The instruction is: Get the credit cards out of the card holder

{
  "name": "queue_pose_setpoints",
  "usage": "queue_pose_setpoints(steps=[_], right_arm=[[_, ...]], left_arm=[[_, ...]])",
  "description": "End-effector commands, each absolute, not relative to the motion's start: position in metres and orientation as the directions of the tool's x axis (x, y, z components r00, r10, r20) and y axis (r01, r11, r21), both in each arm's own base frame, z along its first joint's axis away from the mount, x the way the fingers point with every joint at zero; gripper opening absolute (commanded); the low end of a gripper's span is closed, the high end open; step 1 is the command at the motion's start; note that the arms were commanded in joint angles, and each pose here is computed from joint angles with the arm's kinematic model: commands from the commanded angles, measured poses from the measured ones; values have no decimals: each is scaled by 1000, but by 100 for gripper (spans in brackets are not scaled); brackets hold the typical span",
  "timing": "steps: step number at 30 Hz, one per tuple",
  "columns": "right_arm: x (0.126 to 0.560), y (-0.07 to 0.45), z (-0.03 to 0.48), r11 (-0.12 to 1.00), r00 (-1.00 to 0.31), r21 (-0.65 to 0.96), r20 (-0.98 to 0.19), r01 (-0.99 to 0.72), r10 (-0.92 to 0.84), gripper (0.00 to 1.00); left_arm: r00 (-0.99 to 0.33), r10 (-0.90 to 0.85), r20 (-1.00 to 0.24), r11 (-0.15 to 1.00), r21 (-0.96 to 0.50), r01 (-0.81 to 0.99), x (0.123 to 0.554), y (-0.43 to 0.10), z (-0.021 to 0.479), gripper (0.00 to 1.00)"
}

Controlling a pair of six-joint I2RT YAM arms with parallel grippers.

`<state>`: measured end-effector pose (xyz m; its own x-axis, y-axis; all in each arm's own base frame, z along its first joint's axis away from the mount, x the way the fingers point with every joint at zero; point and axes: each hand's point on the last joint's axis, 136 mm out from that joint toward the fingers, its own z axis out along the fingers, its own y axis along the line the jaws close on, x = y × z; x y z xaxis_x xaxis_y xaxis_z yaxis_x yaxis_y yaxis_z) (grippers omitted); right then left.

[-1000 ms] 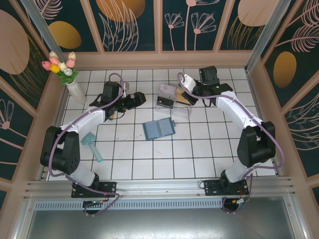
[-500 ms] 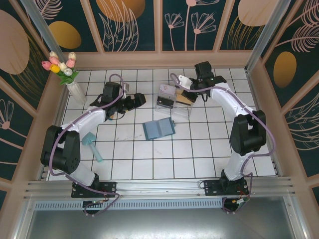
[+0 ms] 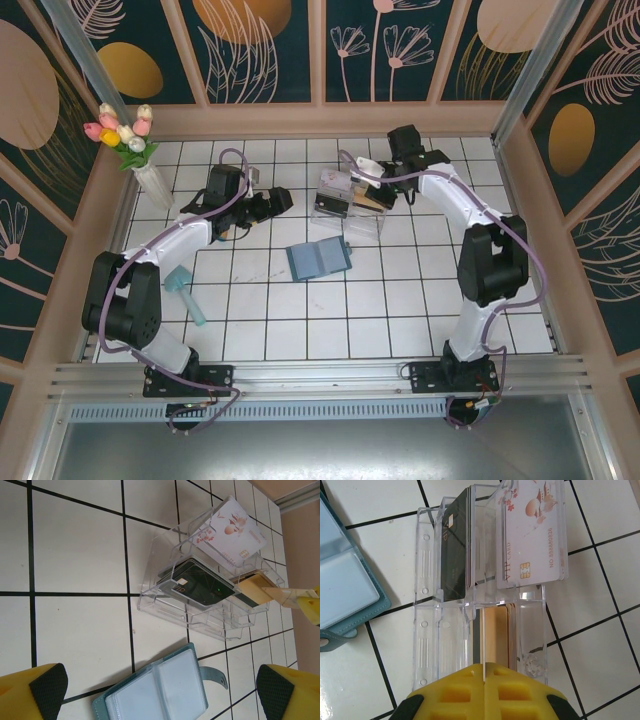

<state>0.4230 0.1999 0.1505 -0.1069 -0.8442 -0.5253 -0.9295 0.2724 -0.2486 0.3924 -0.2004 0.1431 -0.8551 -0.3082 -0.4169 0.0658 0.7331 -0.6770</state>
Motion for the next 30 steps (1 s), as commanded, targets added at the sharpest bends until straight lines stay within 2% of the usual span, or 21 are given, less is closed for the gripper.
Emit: queue_pose_setpoints(steps=[1,22,30], right_arm=[[425,201,149,245,-90,-251,-502,-936,-860,0],[440,206,132,286,-131,-239,-509,-928,-851,1],[444,208,134,311,-154,-229,-521,-922,-840,7]], left_arm=[[-862,-295,-412,738,-671,68,393,-200,139,99],[-869,-296,-396,713,-697,75,390,-205,139,98],[-870,-294,-395,709,-701,79,389,-206,139,98]])
